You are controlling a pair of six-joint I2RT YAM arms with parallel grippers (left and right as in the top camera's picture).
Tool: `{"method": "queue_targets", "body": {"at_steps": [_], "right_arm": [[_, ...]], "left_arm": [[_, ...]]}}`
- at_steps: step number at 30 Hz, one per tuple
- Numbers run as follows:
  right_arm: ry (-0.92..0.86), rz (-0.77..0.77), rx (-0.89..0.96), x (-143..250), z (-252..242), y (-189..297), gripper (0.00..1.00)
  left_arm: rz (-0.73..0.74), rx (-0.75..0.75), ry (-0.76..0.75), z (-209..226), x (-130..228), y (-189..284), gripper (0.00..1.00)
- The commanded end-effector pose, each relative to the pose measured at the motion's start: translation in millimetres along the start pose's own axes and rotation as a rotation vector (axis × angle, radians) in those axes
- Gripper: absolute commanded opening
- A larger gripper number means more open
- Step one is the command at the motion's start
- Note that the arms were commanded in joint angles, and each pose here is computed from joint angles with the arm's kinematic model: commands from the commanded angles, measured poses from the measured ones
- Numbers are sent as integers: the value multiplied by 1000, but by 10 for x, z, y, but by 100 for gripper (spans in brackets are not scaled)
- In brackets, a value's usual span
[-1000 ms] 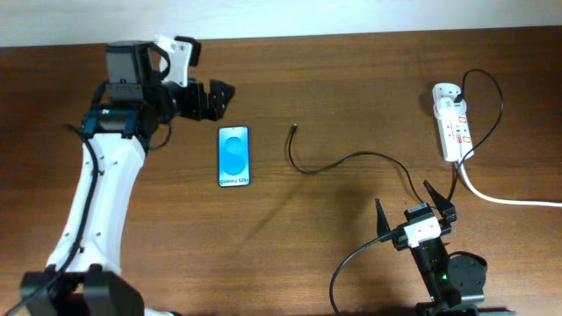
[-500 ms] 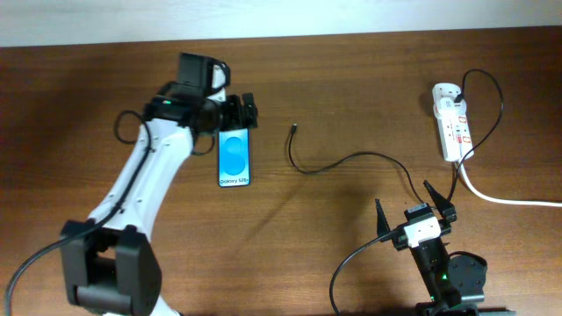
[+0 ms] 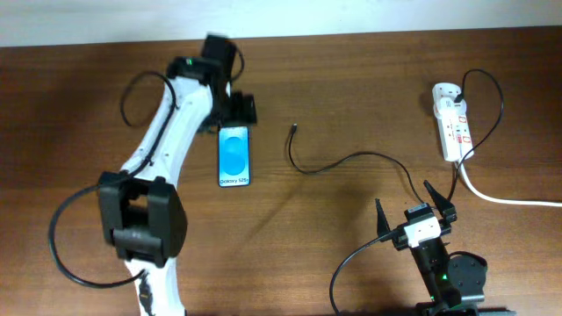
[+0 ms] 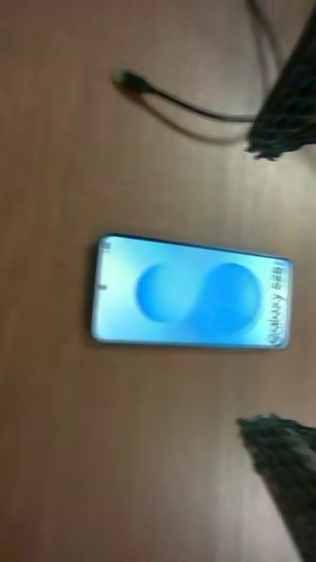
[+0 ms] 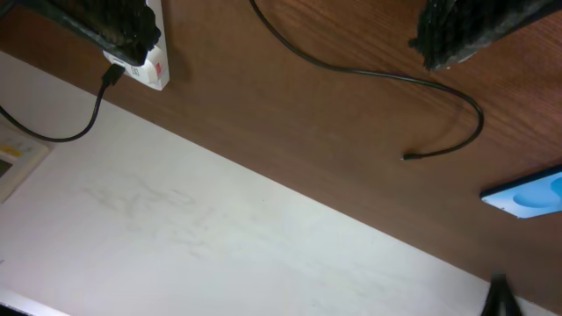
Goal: Plug charger to phone and switch on socket
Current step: 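Move the left gripper over the blue phone and lower onto it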
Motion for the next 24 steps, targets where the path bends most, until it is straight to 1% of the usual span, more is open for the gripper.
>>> {"method": "queue_targets", "body": {"at_steps": [1,5,7,9,10,15,19,24], "right_arm": [[-8,-6,-22,9,44,-3,98],[-8,-6,-22,9,44,-3,98],[-8,-6,-22,8,43,-3,98],[-8,-6,-22,9,44,-3,98],[-8,-6,-22,8,43,-3,98],[-8,-6,-22,9,44,-3,98],[-8,-6,-22,9,44,-3,98],[-8,-6,-22,9,44,-3,98]], "left_arm": [[43,-58,-46,25,-89,-96,99],[89,-20,-30,-55,-70,-324,99],[104,-30,-21,-46,-56,-397,99],[125,-44,55,-30,-27,-463,99],[130,-38,68,-52,-23,-494,99],[179,-66,35,-114,84,-687,99],[182,-124,25,-22,119,-776,99],[220,-142,24,42,265,-1000,99]]}}
Point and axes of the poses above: each gripper's point midway between its finger pads, its own y axis back along the fingers, its own z axis along the line the jaws close on, x = y × z, the point moved 3 cm from there along y, back along the fingers, and after that the axes turned 3 degrees about y, right-handed, at the moved point
